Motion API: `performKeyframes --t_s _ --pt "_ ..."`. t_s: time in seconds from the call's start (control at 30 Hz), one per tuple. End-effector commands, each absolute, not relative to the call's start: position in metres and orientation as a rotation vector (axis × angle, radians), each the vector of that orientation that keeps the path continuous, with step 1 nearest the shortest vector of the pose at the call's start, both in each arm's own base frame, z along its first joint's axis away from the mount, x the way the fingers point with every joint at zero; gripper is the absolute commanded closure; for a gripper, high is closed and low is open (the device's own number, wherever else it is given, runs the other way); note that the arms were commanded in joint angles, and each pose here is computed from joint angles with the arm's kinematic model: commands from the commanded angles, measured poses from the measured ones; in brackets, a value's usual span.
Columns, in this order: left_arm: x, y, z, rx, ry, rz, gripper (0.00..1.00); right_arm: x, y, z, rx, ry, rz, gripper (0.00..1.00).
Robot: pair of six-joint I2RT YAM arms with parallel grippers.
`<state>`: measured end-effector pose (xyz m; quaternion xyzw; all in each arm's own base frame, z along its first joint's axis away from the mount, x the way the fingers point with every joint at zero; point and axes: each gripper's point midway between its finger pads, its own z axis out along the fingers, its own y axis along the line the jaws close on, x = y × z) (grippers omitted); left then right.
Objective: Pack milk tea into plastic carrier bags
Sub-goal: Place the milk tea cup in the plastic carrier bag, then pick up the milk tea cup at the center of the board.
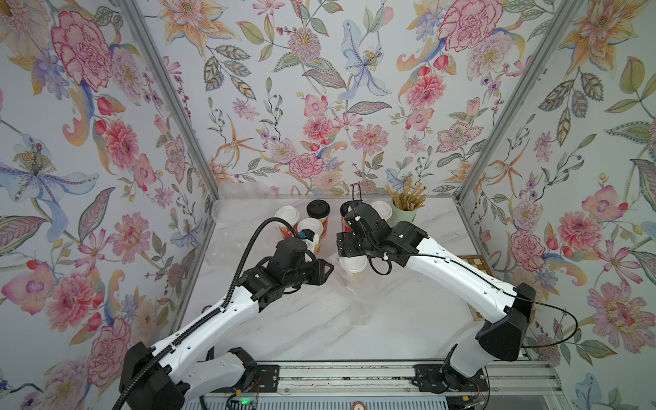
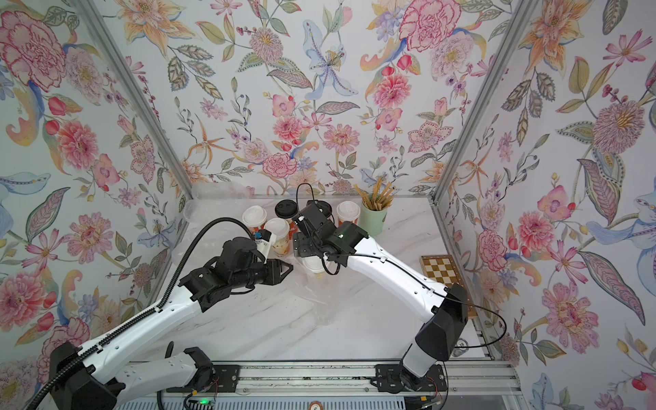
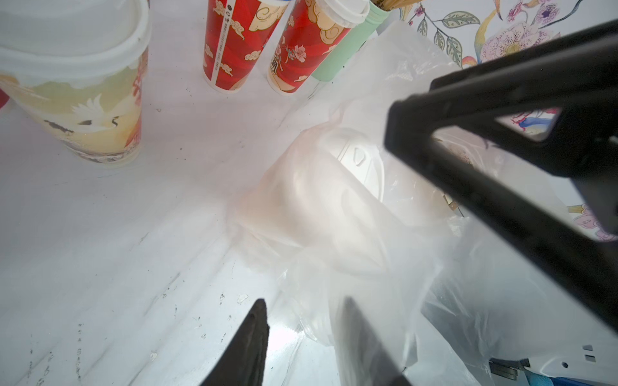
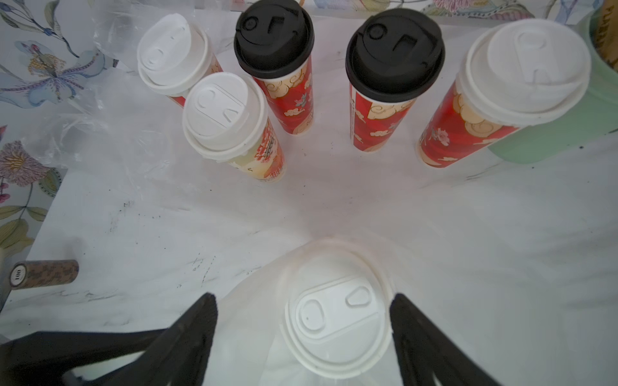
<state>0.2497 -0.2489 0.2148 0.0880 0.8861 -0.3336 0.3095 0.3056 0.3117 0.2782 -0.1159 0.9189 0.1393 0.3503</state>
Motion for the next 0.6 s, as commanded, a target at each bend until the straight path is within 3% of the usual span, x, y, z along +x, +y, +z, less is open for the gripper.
performKeyframes --t_s 0.0,0.13,0.57 --pt "0.245 -0.25 0.217 0.202 2.31 -0.934 0.53 0.304 0.317 0.307 -0.366 2.319 0.402 0.18" --pt "0.244 -0.242 0.222 0.167 2.279 -0.933 0.35 0.316 0.332 0.319 -0.421 2.28 0.406 0.18" --pt "0.254 -0.159 0.241 -0.08 2.208 -0.654 0.22 0.354 0.408 0.3 -0.616 2.244 0.457 0.2"
